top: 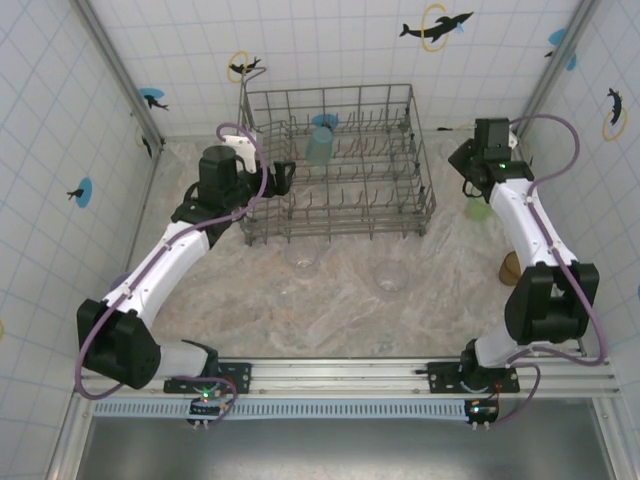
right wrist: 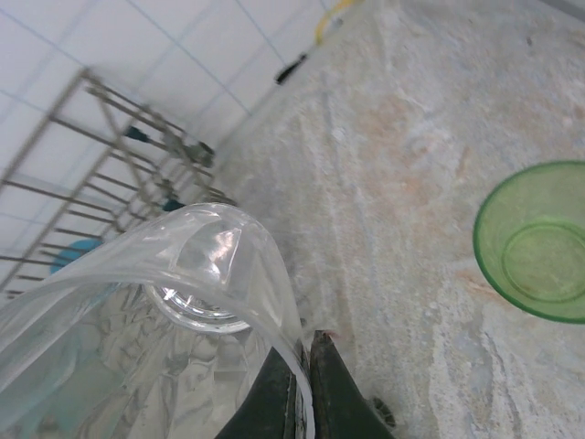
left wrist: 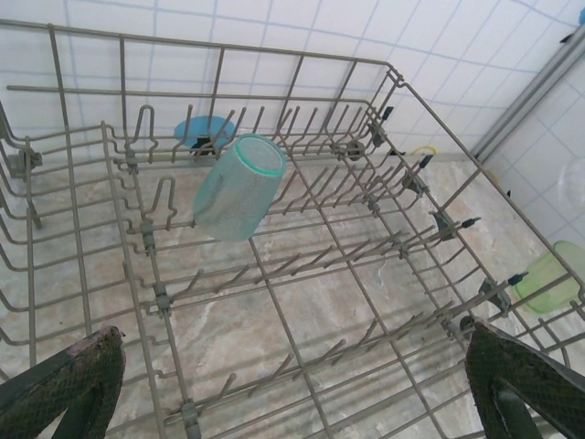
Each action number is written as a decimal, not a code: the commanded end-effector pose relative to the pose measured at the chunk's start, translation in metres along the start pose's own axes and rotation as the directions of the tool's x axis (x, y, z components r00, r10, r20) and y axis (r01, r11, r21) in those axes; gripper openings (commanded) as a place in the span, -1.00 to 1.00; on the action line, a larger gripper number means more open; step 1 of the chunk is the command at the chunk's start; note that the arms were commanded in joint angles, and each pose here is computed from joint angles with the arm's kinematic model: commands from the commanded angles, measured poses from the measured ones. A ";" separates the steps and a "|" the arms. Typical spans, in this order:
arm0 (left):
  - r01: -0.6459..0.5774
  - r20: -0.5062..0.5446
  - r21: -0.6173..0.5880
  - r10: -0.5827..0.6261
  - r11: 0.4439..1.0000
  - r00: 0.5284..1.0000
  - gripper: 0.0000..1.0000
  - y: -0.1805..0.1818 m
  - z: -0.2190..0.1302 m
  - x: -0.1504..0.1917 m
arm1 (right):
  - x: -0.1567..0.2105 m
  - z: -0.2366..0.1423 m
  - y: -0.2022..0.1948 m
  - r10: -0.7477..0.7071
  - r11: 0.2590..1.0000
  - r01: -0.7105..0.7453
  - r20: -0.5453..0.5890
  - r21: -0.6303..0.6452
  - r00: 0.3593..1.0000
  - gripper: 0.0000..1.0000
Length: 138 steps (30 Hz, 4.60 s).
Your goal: Load the cups into the dish rack
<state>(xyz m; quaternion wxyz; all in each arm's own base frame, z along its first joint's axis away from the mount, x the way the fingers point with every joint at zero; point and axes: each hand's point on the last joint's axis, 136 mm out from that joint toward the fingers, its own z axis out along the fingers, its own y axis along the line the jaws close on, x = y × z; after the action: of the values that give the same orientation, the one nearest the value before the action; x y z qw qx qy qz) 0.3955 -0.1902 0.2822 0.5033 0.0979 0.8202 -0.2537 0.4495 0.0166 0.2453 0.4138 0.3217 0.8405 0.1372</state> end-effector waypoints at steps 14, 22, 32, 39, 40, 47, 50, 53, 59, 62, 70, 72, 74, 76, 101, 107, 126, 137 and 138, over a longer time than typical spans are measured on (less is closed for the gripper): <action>0.275 0.024 0.159 -0.283 0.948 0.959 0.95 -0.023 0.018 -0.023 | 0.051 -0.042 0.122 -0.203 0.765 0.133 -0.040 -0.631 0.978 -1.00; 0.400 -0.046 0.277 -0.404 0.874 0.914 0.95 -0.044 0.028 -0.030 | 0.114 -0.036 0.166 -0.342 0.596 0.116 -0.121 -0.795 0.932 -1.00; 0.484 -0.089 0.370 -0.488 0.793 0.868 0.95 -0.059 0.039 -0.034 | 0.143 -0.029 0.183 -0.372 0.466 0.030 -0.165 -0.884 0.913 -1.00; 0.526 -0.122 0.448 -0.534 0.723 0.837 0.95 -0.069 0.050 -0.040 | 0.153 -0.037 0.195 -0.364 0.376 -0.037 -0.184 -0.926 0.913 -1.00; 0.533 -0.125 0.453 -0.541 0.715 0.832 0.95 -0.069 0.051 -0.041 | 0.155 -0.038 0.197 -0.363 0.364 -0.047 -0.188 -0.930 0.912 -1.00; 0.561 -0.147 0.495 -0.572 0.664 0.807 0.95 -0.075 0.058 -0.046 | 0.160 -0.047 0.213 -0.340 0.268 -0.148 -0.237 -0.952 0.910 -1.00; 0.587 -0.183 0.525 -0.591 0.617 0.785 0.95 -0.080 0.060 -0.047 | 0.164 -0.046 0.219 -0.340 0.262 -0.161 -0.247 -0.951 0.907 -1.00; 0.594 -0.206 0.549 -0.594 0.588 0.778 0.95 -0.084 0.062 -0.047 | 0.170 -0.045 0.224 -0.350 0.256 -0.168 -0.254 -0.952 0.902 -1.00; 0.599 -0.218 0.546 -0.591 0.586 0.777 0.95 -0.086 0.064 -0.043 | 0.175 -0.047 0.234 -0.352 0.239 -0.188 -0.266 -0.953 0.898 -1.00; 0.611 -0.232 0.551 -0.600 0.568 0.766 0.95 -0.087 0.063 -0.040 | 0.174 -0.053 0.241 -0.346 0.207 -0.205 -0.268 -0.957 0.899 -1.00; 0.612 -0.231 0.559 -0.603 0.559 0.763 0.77 -0.089 0.055 -0.031 | 0.177 -0.051 0.250 -0.350 0.203 -0.214 -0.274 -0.956 0.895 -1.00; 0.604 -0.226 0.567 -0.600 0.560 0.768 0.66 -0.090 0.052 -0.032 | 0.180 -0.050 0.251 -0.355 0.208 -0.218 -0.281 -0.954 0.891 -1.00; 0.597 -0.227 0.573 -0.590 0.561 0.774 0.53 -0.092 0.050 -0.032 | 0.183 -0.051 0.251 -0.361 0.211 -0.221 -0.286 -0.952 0.888 -1.00; 0.593 -0.230 0.578 -0.585 0.561 0.778 0.34 -0.094 0.050 -0.031 | 0.185 -0.052 0.252 -0.369 0.212 -0.219 -0.285 -0.952 0.884 -1.00; 0.455 -0.091 0.565 -0.496 0.688 0.863 -1.00 -0.091 0.039 -0.046 | 0.198 -0.051 0.225 -0.455 0.429 -0.025 -0.239 -0.903 0.858 0.12; 0.354 -0.006 0.449 -0.394 0.820 0.919 -1.00 -0.076 0.049 -0.050 | 0.200 -0.044 0.199 -0.510 0.538 0.101 -0.227 -0.837 0.830 0.39; 0.106 0.005 0.054 -0.106 0.993 0.994 -1.00 -0.009 0.112 -0.030 | 0.191 -0.062 0.124 -0.566 0.655 0.306 -0.180 -0.691 0.805 0.66; -0.050 -0.088 -0.103 0.041 0.993 0.995 -1.00 0.026 0.144 0.005 | 0.177 -0.063 0.101 -0.528 0.698 0.314 -0.166 -0.644 0.833 0.67; -0.054 -0.093 -0.111 0.044 0.992 0.995 -1.00 0.028 0.145 0.008 | 0.177 -0.064 0.100 -0.528 0.698 0.313 -0.167 -0.643 0.833 0.67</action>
<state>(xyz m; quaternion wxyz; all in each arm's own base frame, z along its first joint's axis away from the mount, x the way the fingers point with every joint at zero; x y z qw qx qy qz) 0.5084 -0.2445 0.2116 0.4626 0.0814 0.8535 -0.2258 0.3681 0.2159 0.2251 0.3558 -0.0568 0.8645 0.3505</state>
